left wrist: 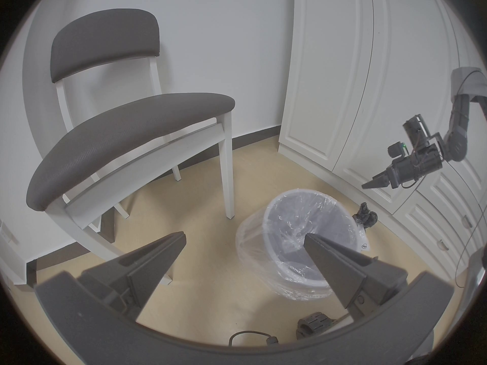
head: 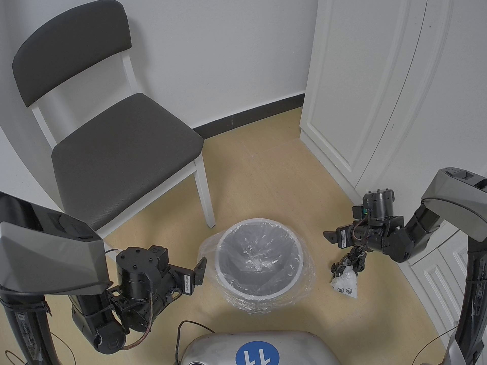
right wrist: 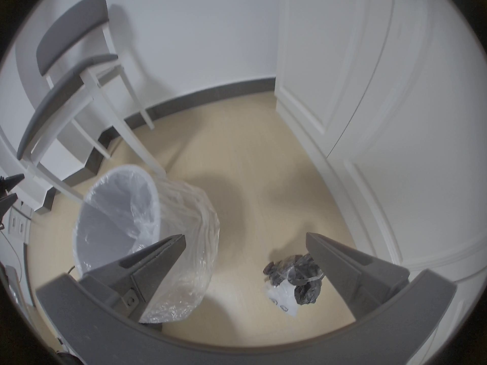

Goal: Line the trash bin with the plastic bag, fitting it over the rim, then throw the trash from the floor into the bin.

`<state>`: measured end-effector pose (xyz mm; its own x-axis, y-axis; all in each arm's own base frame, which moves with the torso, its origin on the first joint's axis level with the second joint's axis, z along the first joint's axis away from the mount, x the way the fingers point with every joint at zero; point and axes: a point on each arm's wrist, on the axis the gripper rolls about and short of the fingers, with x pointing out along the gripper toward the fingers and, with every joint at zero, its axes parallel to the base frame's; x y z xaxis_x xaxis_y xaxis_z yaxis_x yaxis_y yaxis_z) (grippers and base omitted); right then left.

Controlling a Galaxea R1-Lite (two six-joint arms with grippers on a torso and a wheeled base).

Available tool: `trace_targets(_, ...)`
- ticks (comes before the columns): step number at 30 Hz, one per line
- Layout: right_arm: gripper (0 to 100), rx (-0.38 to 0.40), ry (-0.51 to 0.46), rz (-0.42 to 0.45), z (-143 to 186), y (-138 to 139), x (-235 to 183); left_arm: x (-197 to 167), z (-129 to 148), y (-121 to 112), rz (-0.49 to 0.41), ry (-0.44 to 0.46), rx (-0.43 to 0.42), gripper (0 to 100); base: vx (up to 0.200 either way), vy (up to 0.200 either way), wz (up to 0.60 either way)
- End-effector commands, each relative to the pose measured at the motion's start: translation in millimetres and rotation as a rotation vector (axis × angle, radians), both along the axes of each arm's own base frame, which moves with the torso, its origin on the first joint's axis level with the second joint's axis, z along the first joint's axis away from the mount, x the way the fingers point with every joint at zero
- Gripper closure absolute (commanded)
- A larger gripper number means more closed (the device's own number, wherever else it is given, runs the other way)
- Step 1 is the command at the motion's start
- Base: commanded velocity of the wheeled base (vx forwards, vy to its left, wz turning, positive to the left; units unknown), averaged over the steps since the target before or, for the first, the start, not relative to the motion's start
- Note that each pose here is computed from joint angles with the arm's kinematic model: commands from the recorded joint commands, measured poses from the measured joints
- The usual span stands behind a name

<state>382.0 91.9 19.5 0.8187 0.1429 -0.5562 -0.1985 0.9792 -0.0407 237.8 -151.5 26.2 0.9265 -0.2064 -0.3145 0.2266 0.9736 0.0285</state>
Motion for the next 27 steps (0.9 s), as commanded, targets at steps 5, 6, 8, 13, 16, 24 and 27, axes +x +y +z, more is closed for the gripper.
trace_targets(5,0,0.092,-0.194,-0.168,17,-19,-64,-20,37,16,0.008,-0.080,-0.050,0,0.000,0.000,0.00)
trace_targets(6,0,0.073,-0.190,-0.189,15,-21,-72,-22,43,17,0.005,-0.098,-0.055,0,0.000,0.000,0.00)
trace_targets(8,0,0.039,-0.190,-0.243,16,-25,-84,-28,49,18,-0.005,-0.115,-0.057,0,0.000,0.000,0.00)
trace_targets(13,0,0.015,-0.221,-0.320,20,-34,-115,-39,60,33,0.024,-0.135,-0.072,0,0.000,0.000,0.00)
trace_targets(16,0,0.052,-0.295,-0.291,23,-31,-131,-42,81,45,0.050,-0.215,-0.113,0,0.000,0.000,0.00)
trace_targets(24,0,0.027,-0.244,-0.289,12,-28,-136,-53,87,22,0.011,-0.255,-0.079,0,0.000,0.000,0.00)
trace_targets(27,0,0.006,-0.250,-0.345,9,-32,-132,-53,81,12,0.000,-0.232,-0.093,0,0.000,0.000,0.00)
